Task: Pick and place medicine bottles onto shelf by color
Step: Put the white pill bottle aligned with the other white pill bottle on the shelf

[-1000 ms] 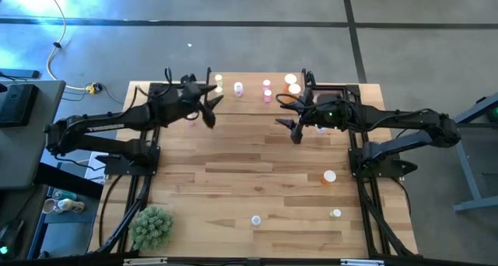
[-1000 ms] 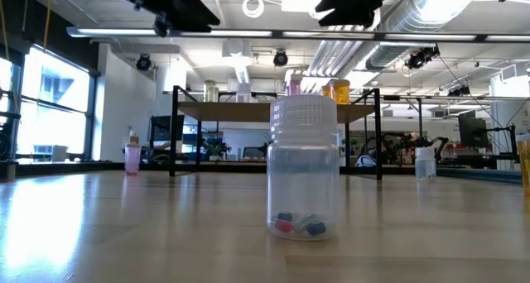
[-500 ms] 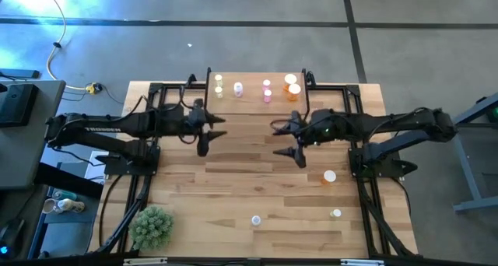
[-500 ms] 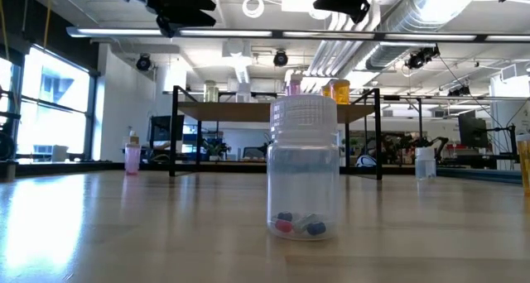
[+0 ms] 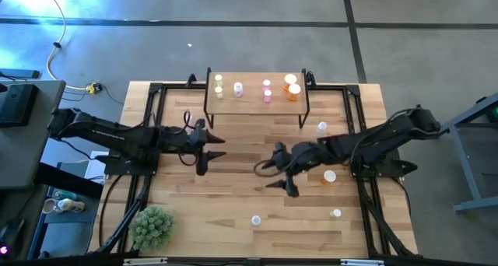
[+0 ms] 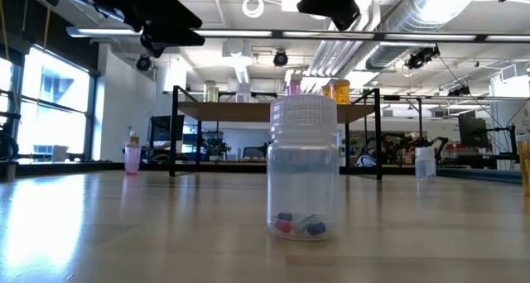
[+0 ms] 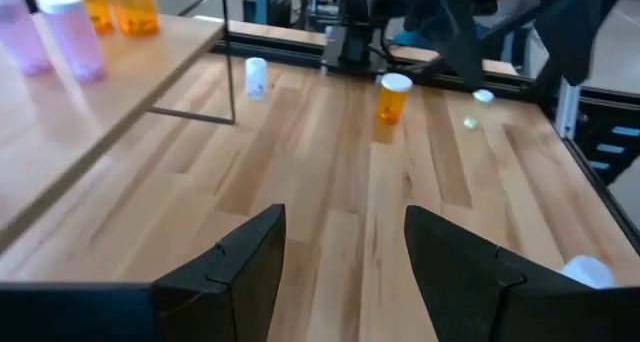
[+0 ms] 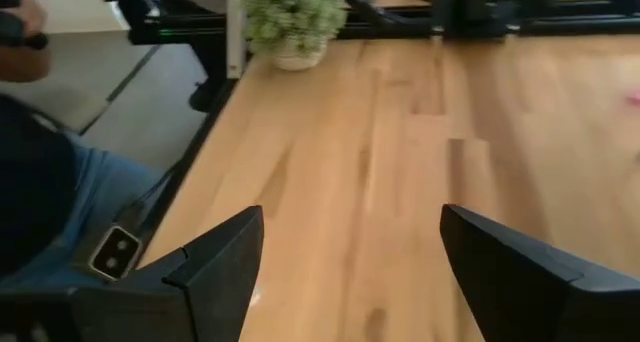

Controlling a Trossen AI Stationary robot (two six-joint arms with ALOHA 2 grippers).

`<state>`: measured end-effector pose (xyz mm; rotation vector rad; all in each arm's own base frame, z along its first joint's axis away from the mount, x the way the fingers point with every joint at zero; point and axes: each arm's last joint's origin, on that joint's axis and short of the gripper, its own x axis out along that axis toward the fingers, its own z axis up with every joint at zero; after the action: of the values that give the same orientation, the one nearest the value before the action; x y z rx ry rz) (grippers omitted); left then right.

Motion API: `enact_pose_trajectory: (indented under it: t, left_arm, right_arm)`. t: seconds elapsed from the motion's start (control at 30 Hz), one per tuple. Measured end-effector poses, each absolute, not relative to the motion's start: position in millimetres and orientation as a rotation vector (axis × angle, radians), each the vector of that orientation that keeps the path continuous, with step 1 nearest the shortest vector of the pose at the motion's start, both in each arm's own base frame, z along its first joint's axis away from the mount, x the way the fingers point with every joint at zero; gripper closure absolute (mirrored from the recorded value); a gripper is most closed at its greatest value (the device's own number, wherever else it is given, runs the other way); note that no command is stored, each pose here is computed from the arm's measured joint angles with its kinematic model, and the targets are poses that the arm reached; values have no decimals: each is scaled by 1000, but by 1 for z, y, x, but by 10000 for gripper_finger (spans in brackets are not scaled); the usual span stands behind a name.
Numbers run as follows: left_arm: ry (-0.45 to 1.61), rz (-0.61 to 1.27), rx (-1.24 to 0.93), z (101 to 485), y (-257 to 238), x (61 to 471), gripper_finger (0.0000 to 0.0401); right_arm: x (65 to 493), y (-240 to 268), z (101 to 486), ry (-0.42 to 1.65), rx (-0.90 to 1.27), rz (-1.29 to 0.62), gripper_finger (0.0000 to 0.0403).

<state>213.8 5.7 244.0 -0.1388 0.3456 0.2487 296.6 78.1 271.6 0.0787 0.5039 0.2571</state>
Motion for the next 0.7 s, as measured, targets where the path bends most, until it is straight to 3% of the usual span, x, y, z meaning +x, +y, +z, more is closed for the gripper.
enact_pose_trajectory:
  t: [0.7]
  left_arm:
    - [352, 219, -133, 239, -1, 213, 204]
  right_arm:
    - [332, 166, 191, 467, 72, 390, 107]
